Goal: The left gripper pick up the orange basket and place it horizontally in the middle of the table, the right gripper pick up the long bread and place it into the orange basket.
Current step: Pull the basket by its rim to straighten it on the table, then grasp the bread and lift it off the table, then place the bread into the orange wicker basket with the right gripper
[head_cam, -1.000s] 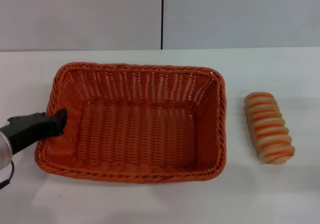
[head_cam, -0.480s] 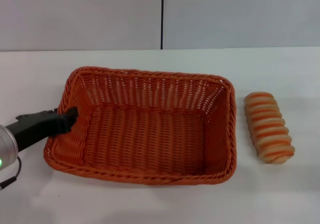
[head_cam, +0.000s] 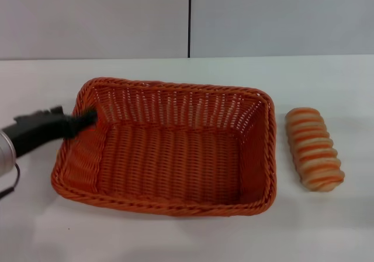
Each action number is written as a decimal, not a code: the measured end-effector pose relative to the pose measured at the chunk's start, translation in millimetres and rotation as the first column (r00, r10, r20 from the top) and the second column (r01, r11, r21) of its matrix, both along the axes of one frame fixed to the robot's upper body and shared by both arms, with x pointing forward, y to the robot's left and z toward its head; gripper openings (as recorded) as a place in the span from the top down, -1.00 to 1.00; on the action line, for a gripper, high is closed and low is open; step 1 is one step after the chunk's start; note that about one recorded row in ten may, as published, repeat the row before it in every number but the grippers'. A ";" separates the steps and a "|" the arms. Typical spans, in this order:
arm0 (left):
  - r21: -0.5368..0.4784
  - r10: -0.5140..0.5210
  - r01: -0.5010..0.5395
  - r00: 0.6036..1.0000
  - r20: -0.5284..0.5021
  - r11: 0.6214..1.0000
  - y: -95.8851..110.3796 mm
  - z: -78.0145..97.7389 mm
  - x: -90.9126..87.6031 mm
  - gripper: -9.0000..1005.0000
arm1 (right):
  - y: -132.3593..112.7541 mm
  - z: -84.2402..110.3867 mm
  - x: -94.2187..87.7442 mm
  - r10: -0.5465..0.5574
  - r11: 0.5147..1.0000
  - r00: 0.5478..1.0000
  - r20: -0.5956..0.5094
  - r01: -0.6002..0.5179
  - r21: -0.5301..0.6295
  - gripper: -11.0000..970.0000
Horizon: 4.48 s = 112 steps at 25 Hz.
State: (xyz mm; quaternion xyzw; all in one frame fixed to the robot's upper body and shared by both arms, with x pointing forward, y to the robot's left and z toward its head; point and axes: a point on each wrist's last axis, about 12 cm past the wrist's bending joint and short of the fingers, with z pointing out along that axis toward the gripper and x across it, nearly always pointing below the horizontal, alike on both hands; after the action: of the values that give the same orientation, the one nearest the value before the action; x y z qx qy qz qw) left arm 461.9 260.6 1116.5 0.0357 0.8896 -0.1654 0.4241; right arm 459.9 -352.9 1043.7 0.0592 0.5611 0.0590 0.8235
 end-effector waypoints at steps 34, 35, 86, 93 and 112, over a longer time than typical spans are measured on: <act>-0.122 -0.244 0.364 0.802 0.545 0.923 18.7 -20.4 49.2 -0.65 | -36.9 85.4 47.4 0.632 0.708 0.386 -0.672 -0.641 0.298 -0.32; -0.125 -0.251 0.388 0.776 0.579 0.913 21.3 -22.2 45.7 -0.65 | -36.2 89.9 49.6 0.634 0.698 0.345 -0.692 -0.641 0.320 -0.32; -0.125 -0.111 0.291 0.674 0.730 0.948 60.1 -71.8 -15.1 -0.65 | 55.9 63.3 106.6 0.358 0.708 -0.226 -0.906 -0.566 0.421 -0.06; -0.129 -0.110 0.296 0.671 0.734 0.947 59.9 -71.3 -16.2 -0.65 | 54.4 68.3 108.5 0.397 0.706 -0.177 -0.901 -0.568 0.422 0.10; -0.156 -0.091 0.307 0.658 0.747 0.939 60.5 -66.3 -13.9 -0.65 | 58.6 162.8 86.2 0.538 0.616 0.110 -0.836 -0.729 0.300 0.50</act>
State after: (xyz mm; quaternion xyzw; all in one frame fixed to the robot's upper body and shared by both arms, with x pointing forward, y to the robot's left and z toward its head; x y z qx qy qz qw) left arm 448.1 321.1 1050.2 0.1387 0.6057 -0.3021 0.7229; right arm 546.1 -294.3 1206.4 -0.2432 0.8667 0.3139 0.3020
